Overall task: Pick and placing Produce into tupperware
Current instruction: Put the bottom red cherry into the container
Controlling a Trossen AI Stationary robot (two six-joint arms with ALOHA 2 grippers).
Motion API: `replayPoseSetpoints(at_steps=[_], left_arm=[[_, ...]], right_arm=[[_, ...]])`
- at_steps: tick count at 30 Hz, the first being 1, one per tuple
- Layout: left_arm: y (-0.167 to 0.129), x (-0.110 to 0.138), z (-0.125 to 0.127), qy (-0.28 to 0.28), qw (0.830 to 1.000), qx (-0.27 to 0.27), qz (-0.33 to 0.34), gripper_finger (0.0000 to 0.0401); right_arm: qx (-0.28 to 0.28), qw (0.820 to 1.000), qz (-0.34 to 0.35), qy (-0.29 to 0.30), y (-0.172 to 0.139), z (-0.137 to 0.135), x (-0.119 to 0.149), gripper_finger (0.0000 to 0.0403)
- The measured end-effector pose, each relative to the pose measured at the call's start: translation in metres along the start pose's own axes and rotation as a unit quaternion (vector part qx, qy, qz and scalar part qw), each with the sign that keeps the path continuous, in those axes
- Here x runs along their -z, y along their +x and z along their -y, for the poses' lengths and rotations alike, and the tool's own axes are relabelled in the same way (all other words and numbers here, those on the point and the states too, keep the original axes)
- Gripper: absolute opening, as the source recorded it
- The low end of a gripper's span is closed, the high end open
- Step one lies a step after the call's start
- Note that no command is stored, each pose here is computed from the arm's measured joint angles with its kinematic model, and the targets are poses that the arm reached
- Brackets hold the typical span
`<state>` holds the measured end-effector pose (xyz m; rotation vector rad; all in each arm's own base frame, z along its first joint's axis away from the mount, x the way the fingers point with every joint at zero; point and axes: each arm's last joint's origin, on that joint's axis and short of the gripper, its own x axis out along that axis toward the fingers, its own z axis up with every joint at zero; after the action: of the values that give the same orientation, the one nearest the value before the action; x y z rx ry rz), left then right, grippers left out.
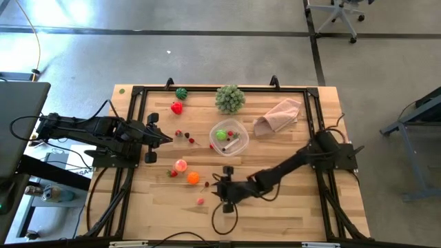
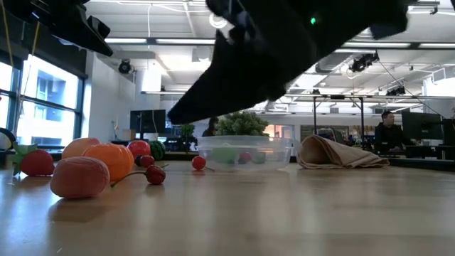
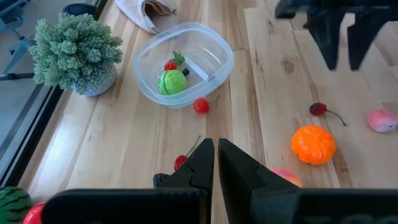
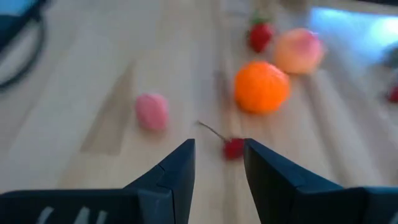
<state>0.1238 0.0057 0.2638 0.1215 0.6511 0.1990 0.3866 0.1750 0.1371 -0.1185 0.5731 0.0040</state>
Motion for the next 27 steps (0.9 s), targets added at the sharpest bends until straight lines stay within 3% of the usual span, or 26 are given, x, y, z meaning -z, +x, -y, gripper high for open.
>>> replayPoseSetpoints(at_steps=[3, 9, 20, 27], left_arm=[[0.0, 0.0, 0.0, 0.0, 1.0, 0.0, 0.0, 0.0014], [0.0, 0.0, 0.0, 0.0, 1.0, 0.0, 0.0, 0.0014], [0.0, 0.0, 0.0, 0.0, 1.0, 0.0, 0.0, 0.0014], [0.0, 0.0, 0.0, 0.0, 1.0, 0.0, 0.0, 0.0014]], right_arm=[[-0.028, 1.0, -0.008, -0.01, 0.015, 0.007, 0.009, 0.0129], [-0.022, 1.0, -0.014, -0.011, 0.034, 0.017, 0.023, 0.0129], [0.008, 0.998, -0.046, 0.03, 0.039, 0.028, 0.031, 0.0129], [-0.023, 0.995, -0.075, 0.064, 0.042, 0.043, 0.031, 0.0129]])
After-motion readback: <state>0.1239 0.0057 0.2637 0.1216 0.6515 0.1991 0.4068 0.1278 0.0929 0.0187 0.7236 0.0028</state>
